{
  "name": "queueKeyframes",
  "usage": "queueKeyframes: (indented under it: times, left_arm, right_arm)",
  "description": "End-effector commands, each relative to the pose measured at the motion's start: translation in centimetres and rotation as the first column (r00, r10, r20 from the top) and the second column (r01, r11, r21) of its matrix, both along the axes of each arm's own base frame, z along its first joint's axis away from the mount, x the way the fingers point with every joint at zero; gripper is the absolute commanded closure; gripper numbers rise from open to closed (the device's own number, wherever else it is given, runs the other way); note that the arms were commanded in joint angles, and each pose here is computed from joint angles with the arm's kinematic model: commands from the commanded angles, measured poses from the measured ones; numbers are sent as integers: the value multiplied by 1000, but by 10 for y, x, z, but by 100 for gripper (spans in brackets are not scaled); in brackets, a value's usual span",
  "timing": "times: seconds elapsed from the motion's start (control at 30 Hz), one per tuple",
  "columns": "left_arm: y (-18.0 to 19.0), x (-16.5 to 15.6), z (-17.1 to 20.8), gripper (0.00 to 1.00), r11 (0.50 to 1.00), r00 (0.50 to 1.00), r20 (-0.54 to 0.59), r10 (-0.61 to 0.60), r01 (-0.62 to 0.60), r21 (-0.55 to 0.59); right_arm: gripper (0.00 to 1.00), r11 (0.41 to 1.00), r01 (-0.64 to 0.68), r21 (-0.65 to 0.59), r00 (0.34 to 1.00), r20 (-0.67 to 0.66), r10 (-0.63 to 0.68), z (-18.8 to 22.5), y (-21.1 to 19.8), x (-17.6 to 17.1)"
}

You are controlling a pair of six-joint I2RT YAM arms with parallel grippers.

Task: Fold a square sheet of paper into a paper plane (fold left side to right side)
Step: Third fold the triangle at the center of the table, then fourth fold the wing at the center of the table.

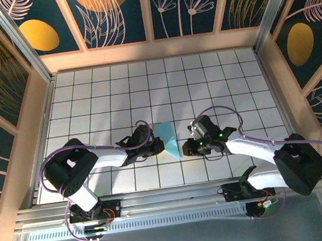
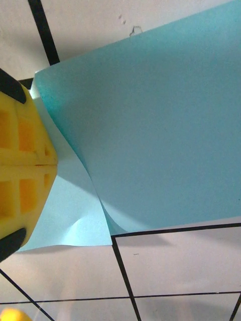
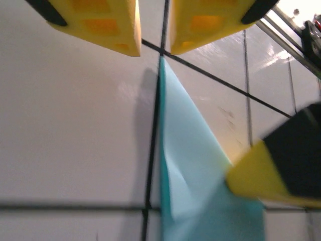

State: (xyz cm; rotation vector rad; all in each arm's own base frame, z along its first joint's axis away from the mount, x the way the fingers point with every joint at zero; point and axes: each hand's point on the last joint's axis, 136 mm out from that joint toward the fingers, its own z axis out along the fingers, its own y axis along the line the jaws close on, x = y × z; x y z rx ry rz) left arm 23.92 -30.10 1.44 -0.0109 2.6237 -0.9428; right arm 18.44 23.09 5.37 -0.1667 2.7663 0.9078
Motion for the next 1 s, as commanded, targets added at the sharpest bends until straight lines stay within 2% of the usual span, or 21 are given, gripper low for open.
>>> queueKeyframes:
  times: [0.0,0.13,0.23,0.37,0.53,0.7,0.97]
  left_arm:
    - [-2,0,2,92,1000,1000,-19,11,-11,-16]
    - [-2,15,31,77,998,997,49,53,-51,-42]
    - [9,23,46,69,995,991,84,100,-97,-38]
    - [41,30,57,58,980,974,106,198,-195,-36]
    - [83,28,58,44,945,939,111,327,-323,-48]
    - [103,24,56,39,921,913,125,388,-387,-35]
    - [104,24,53,37,918,911,119,395,-395,-26]
  right_arm:
    - [65,1000,-17,7,988,151,16,23,0,24]
    - [52,998,-53,19,958,282,46,34,4,41]
    - [47,995,-92,38,933,353,73,38,11,49]
    - [46,981,-176,78,909,395,132,41,26,51]
    - [46,964,-245,100,905,381,190,30,40,50]
    - [47,956,-264,127,908,366,202,20,50,53]
    - [54,948,-284,143,917,329,224,6,60,53]
